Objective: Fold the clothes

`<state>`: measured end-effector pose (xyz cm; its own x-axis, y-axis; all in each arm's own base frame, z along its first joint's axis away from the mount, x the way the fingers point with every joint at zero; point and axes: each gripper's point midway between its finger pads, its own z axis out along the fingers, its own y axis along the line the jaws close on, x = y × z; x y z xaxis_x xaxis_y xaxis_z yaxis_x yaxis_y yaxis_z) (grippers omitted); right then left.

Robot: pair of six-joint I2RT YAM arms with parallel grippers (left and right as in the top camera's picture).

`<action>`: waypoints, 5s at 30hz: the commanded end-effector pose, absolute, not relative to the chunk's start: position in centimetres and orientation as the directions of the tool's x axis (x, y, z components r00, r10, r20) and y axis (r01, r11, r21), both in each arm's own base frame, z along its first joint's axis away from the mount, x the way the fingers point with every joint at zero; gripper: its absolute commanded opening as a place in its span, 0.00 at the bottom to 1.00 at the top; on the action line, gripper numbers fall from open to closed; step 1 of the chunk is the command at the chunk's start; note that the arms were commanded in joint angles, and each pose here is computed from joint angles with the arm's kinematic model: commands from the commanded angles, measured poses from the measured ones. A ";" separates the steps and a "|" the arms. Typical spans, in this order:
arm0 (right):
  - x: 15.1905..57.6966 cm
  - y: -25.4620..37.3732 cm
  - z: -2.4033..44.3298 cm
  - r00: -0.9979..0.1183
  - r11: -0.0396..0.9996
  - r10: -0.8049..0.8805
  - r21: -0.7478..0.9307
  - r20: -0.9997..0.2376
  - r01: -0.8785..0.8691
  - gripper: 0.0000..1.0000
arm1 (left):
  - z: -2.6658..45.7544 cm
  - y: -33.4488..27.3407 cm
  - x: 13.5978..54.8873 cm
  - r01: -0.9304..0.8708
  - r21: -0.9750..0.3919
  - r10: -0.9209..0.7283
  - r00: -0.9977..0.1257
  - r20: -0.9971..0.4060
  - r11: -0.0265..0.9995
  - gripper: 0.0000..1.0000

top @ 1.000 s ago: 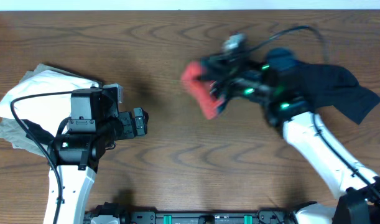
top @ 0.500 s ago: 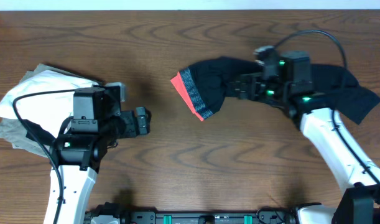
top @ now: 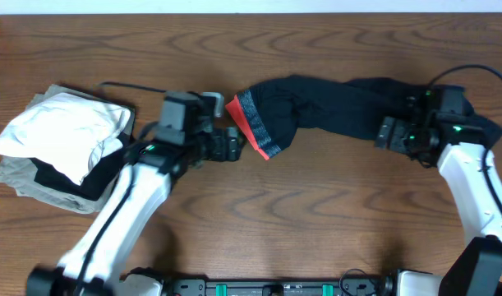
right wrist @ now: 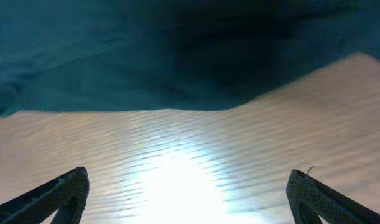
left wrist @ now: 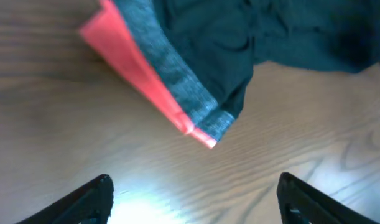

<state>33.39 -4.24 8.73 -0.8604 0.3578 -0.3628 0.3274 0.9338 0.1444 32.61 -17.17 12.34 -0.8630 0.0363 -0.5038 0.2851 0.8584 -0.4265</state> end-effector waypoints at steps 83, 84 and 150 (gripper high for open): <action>32.6 -5.8 10.8 -0.816 0.902 0.431 0.186 -0.385 0.389 0.99 | 9.7 -18.1 25.5 -0.018 -0.389 -0.117 -0.966 -0.232 0.921 0.79; 32.6 -5.8 10.8 -0.816 0.902 0.431 0.186 -0.385 0.389 0.99 | 8.6 -18.5 25.5 -0.023 -0.378 -0.106 -0.974 -0.202 0.926 0.79; 32.7 -5.8 10.9 -0.814 0.903 0.430 0.190 -0.390 0.386 0.99 | -2.1 -26.5 28.2 -0.533 -0.440 -0.566 -0.822 0.066 0.723 0.86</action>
<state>32.58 -5.59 10.24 -0.8271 0.4160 -0.3779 0.3757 0.9093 0.1788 27.18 -30.35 1.75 -0.8763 -0.4404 0.1951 -0.4670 0.6774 -0.5684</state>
